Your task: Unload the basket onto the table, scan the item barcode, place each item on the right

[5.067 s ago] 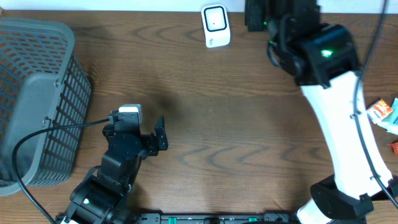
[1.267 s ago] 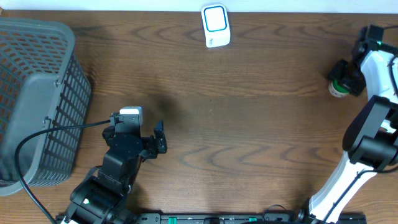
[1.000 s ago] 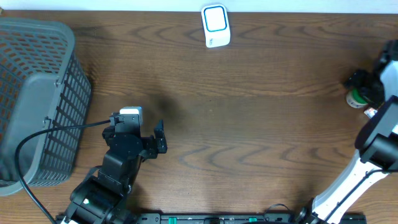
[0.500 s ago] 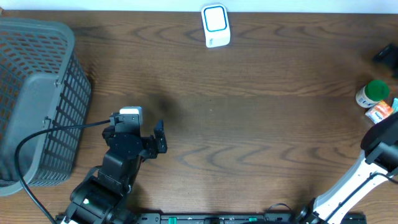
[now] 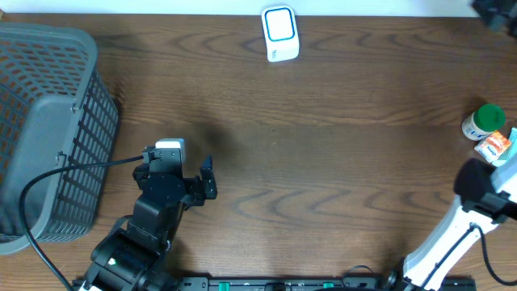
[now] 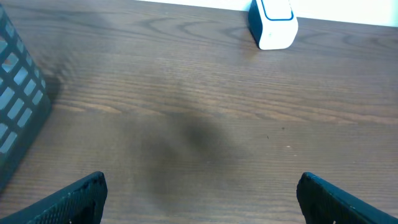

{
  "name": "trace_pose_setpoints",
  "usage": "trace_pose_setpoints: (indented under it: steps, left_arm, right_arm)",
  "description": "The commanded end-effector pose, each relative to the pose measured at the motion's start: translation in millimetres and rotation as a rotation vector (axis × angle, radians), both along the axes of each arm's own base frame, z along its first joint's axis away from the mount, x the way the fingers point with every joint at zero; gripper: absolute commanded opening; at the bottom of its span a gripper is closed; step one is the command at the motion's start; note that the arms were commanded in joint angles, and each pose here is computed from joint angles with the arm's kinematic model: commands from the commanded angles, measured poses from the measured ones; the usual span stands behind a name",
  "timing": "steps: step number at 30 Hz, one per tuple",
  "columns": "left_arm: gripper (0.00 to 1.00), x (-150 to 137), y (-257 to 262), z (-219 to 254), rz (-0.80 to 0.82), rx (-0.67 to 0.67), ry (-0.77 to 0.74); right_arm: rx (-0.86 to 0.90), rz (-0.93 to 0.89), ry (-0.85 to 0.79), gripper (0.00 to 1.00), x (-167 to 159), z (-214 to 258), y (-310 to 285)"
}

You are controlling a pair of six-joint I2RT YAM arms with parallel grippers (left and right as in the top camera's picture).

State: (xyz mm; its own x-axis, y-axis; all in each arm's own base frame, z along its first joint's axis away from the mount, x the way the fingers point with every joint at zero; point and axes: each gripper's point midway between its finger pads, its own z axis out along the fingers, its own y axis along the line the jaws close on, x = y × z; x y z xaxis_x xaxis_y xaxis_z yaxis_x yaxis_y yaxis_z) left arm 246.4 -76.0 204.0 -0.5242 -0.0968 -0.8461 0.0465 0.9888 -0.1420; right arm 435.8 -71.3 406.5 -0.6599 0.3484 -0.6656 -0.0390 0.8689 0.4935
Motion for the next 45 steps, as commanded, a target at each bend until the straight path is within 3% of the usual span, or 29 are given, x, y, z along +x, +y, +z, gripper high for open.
trace_pose_setpoints:
  steps: [1, 14, 22, 29, 36, 41, 45]
  left_arm:
    - [0.98, 0.8, 2.9, 1.4, 0.008, 0.016, -0.007]
    - [0.98, 0.8, 2.9, 1.4, 0.008, 0.016, -0.007]
    - [0.98, 0.7, 3.0, 1.4, 0.008, 0.016, -0.007]
    - [0.98, 0.8, 2.9, 1.4, 0.008, 0.016, -0.007]
    - [0.98, 0.8, 2.9, 1.4, 0.008, 0.016, -0.007]
    - [0.98, 0.8, 2.9, 1.4, 0.008, 0.016, -0.007]
    - [0.98, 0.8, 2.9, 1.4, 0.008, 0.016, -0.007]
  right_arm:
    - [-0.057, 0.171, -0.114, 0.99, -14.9, 33.4, 64.5]
    - [-0.202, 0.292, -0.079, 0.99, -32.7, 28.2, 180.0]
    - [-0.232, 0.331, -0.095, 0.99, -35.2, 27.8, 189.4]
    - [-0.419, 0.488, -0.254, 0.99, -64.2, 50.3, 214.3]
    - [-0.648, 0.402, -0.397, 0.99, -110.9, 93.4, 206.6]
    - [-0.661, 0.367, -0.434, 0.99, -139.7, 111.5, 192.0]
    - [-0.66, 0.334, -0.426, 0.99, -144.7, 115.2, 177.2]
